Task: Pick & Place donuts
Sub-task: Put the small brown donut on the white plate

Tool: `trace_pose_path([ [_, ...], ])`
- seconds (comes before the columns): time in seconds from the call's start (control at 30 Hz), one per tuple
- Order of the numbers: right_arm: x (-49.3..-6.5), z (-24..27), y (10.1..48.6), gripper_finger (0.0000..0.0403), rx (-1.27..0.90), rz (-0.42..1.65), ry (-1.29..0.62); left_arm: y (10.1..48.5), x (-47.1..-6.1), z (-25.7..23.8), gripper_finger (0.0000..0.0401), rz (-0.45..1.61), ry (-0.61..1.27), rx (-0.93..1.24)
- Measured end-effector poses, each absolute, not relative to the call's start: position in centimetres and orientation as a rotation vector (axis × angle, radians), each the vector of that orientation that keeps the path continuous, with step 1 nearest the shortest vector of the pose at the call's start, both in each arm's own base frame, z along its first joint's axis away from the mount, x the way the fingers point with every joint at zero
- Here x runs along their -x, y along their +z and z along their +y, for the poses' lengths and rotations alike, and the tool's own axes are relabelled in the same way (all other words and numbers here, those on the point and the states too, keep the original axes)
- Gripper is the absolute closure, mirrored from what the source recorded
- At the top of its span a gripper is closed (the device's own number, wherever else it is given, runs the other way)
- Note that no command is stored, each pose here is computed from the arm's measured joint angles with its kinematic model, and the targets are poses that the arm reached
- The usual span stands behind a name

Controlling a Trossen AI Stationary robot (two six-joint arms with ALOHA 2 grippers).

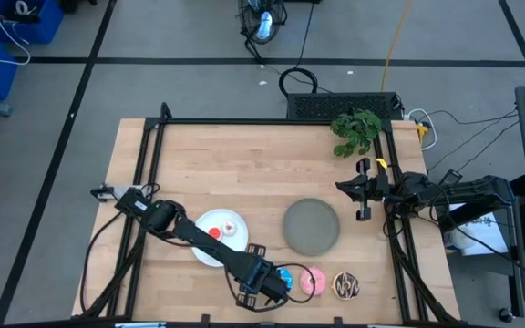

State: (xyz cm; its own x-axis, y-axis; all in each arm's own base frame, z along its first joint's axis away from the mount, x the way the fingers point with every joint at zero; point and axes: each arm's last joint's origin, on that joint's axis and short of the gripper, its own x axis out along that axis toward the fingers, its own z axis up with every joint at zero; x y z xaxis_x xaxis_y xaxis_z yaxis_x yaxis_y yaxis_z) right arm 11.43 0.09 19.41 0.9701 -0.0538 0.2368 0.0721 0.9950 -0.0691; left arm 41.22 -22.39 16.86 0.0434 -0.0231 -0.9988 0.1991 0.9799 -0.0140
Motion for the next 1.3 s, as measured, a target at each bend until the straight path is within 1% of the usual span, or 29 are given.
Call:
trace_pose_path([
  [0.23,-11.4,0.1,19.4,0.0403,0.077,-0.237,-0.063,22.5,-40.8,-22.2,0.0235,1.546,-0.117,-0.114],
  [0.4,-11.4,0.1,19.4,0.0403,0.077,-0.237,-0.061,26.1,-38.8,-21.1,0.0225,1.567,-0.052,-0.093],
  [0.47,-11.4,0.1,19.4,0.0403,0.077,-0.237,-0.060,28.0,-37.8,-20.2,0.0225,1.545,-0.027,-0.047],
  [0.57,-11.4,0.1,19.4,0.0403,0.078,-0.237,-0.060,30.5,-36.0,-19.1,0.0224,1.474,0.062,-0.012],
  [0.7,-11.4,0.1,19.4,0.0403,0.078,-0.237,-0.060,32.2,-33.7,-17.9,0.0224,1.386,0.187,-0.018],
  [0.8,-11.4,0.1,19.4,0.0403,0.077,-0.237,-0.059,32.0,-32.2,-17.1,0.0224,1.387,0.244,0.000],
  [0.93,-11.4,0.1,19.4,0.0403,0.077,-0.238,-0.060,30.0,-30.4,-16.1,0.0224,1.446,0.335,0.035],
  [1.13,-11.4,0.1,19.5,0.0403,0.077,-0.245,-0.060,26.5,-30.1,-15.9,0.0224,1.470,0.266,0.069],
  [1.3,-11.4,0.1,19.5,0.0403,0.078,-0.249,-0.060,25.0,-30.9,-15.6,0.0224,1.425,0.214,0.077],
])
